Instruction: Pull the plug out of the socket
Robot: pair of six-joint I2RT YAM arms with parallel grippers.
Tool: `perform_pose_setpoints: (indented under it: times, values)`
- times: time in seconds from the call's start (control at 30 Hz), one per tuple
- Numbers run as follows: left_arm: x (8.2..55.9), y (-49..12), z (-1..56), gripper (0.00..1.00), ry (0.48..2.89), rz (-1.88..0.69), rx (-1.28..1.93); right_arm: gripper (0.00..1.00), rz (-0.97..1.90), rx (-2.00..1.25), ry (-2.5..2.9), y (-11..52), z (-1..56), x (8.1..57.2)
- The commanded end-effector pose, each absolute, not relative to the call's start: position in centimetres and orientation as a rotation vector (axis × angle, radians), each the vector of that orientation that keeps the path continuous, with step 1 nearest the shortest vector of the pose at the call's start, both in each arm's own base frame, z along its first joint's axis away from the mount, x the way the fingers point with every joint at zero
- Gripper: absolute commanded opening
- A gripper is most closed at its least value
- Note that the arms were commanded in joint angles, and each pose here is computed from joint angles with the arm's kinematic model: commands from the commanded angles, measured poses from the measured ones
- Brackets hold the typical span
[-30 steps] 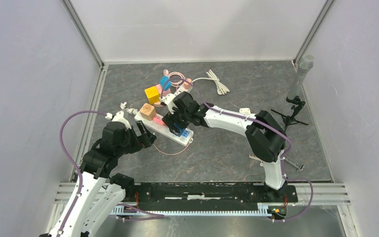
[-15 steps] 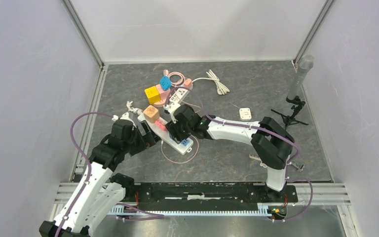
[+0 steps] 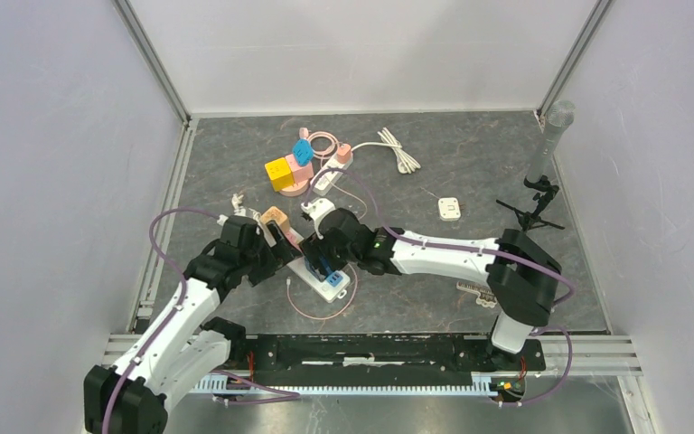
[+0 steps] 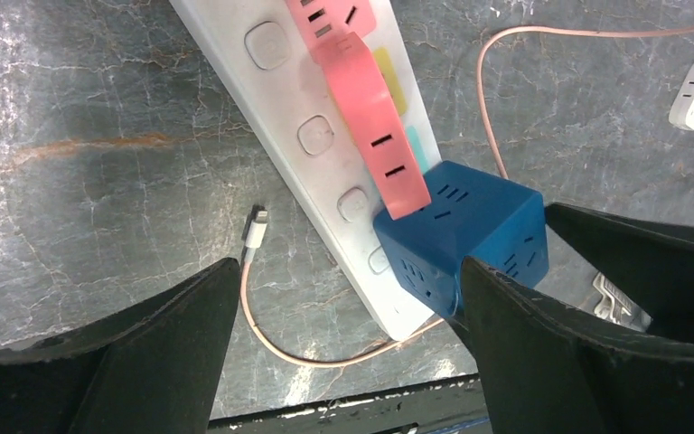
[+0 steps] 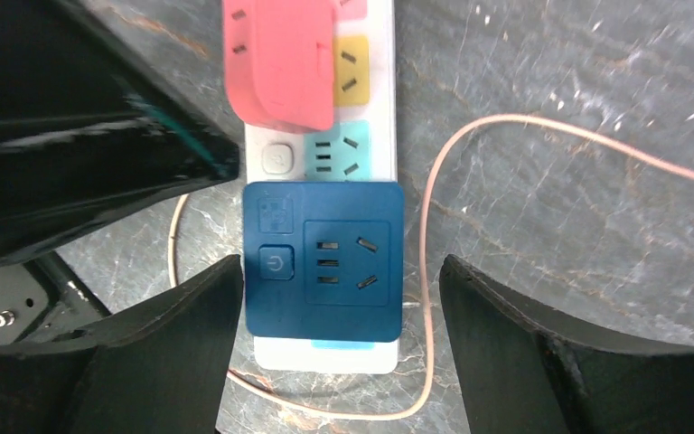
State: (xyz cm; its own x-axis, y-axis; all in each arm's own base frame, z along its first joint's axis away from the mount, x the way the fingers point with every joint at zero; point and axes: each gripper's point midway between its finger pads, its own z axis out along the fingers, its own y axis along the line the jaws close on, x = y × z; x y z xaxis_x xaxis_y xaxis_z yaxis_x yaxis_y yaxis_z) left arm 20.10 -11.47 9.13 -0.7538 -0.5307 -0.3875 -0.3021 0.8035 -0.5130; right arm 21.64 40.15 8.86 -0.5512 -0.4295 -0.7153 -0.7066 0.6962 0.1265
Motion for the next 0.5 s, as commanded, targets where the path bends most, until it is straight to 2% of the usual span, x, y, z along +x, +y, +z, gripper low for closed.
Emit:
perform_pose_setpoints:
  times: [0.0, 0.3, 0.47]
  values:
    - [21.6, -12.0, 9.4, 0.95, 2.4, -0.622, -0.653, 0.84, 0.646, -0.904, 2.019, 41.8, 13.9, 22.3]
    - [22.3, -12.1, 7.0, 0.82, 2.382, -0.632, -0.716, 0.84, 0.589, -1.02, 1.999, 41.7, 12.1, 22.4]
    - [22.4, -11.5, 5.7, 0.75, 2.405, -0.57, -0.76, 0.77, 0.577, -1.087, 2.011, 42.1, 11.1, 22.3]
